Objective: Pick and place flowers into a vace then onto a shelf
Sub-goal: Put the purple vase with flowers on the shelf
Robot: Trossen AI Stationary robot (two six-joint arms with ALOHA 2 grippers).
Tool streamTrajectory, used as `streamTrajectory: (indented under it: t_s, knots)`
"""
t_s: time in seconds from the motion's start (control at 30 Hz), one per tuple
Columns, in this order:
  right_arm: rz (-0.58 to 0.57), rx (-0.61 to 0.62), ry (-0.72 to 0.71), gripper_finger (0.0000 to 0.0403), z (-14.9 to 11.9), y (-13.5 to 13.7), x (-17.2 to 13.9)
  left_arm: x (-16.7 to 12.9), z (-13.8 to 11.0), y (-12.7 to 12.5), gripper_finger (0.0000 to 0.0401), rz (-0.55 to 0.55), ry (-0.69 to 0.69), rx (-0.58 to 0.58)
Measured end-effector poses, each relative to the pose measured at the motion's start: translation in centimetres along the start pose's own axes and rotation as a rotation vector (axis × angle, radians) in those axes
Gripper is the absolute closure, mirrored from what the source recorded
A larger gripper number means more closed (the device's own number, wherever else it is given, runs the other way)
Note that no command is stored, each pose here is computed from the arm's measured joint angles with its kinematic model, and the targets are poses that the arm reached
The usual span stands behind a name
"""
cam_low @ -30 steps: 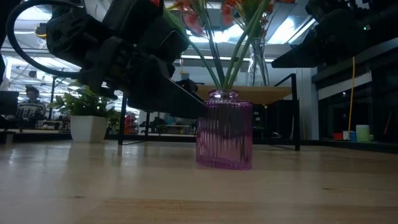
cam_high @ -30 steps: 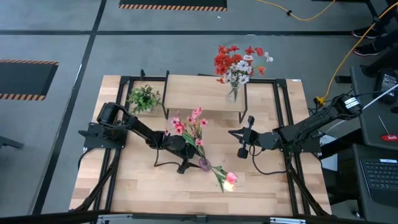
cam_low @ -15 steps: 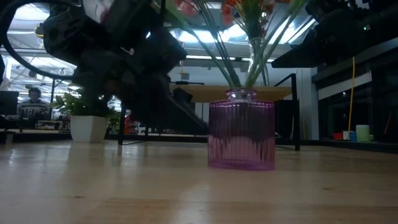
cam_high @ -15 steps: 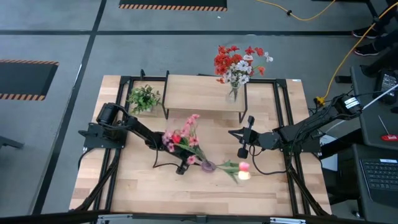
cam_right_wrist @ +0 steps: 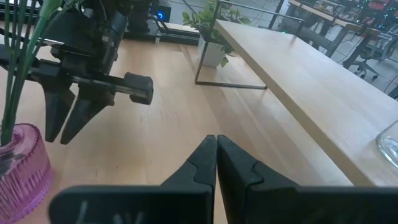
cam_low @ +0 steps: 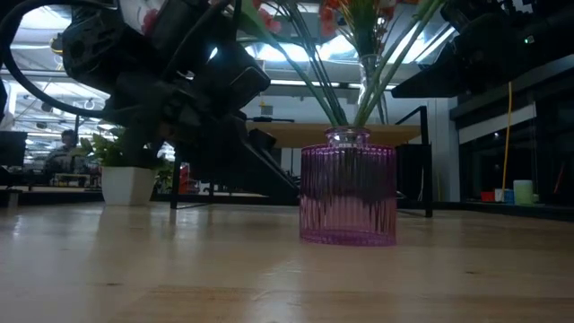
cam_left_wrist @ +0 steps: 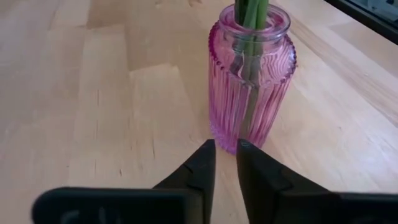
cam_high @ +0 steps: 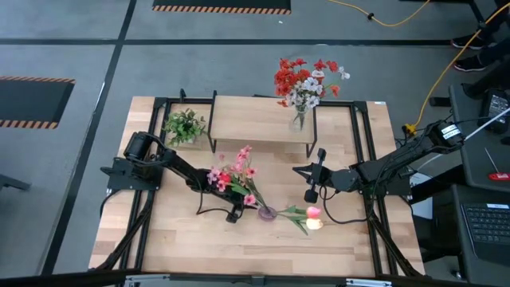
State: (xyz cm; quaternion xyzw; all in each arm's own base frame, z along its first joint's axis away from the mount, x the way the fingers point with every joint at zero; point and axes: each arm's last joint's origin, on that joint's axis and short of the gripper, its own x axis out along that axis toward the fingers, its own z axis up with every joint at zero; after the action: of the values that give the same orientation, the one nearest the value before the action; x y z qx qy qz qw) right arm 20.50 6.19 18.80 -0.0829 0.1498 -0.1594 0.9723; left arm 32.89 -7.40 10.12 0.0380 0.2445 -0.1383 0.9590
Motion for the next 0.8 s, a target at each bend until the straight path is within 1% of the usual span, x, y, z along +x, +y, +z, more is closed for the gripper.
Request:
streamTrajectory:
  t_s: [0.1, 0.3, 0.53, 0.67, 0.8]
  knots:
    - [0.0, 0.0, 0.0, 0.0386, 0.0, 0.0, 0.0, 0.0, -0.01, 0.05, 0.0322, 0.017, 0.001, -0.022]
    - [0.0, -0.001, 0.001, 0.0386, -0.02, 0.0, 0.0, -0.18, -0.3, 0.09, 0.0269, 0.019, 0.053, -0.115]
    - [0.0, -0.006, 0.006, 0.0386, -0.07, 0.0, 0.0, -0.37, 0.0, -0.02, 0.0216, 0.004, 0.048, -0.113]
    - [0.0, -0.007, 0.007, 0.0386, -0.08, 0.0, 0.0, -0.57, 0.32, -0.07, 0.0201, -0.01, 0.039, -0.109]
    - [0.0, -0.008, 0.007, 0.0386, -0.08, 0.0, 0.0, -0.75, 0.65, -0.06, 0.0198, -0.015, 0.027, -0.108]
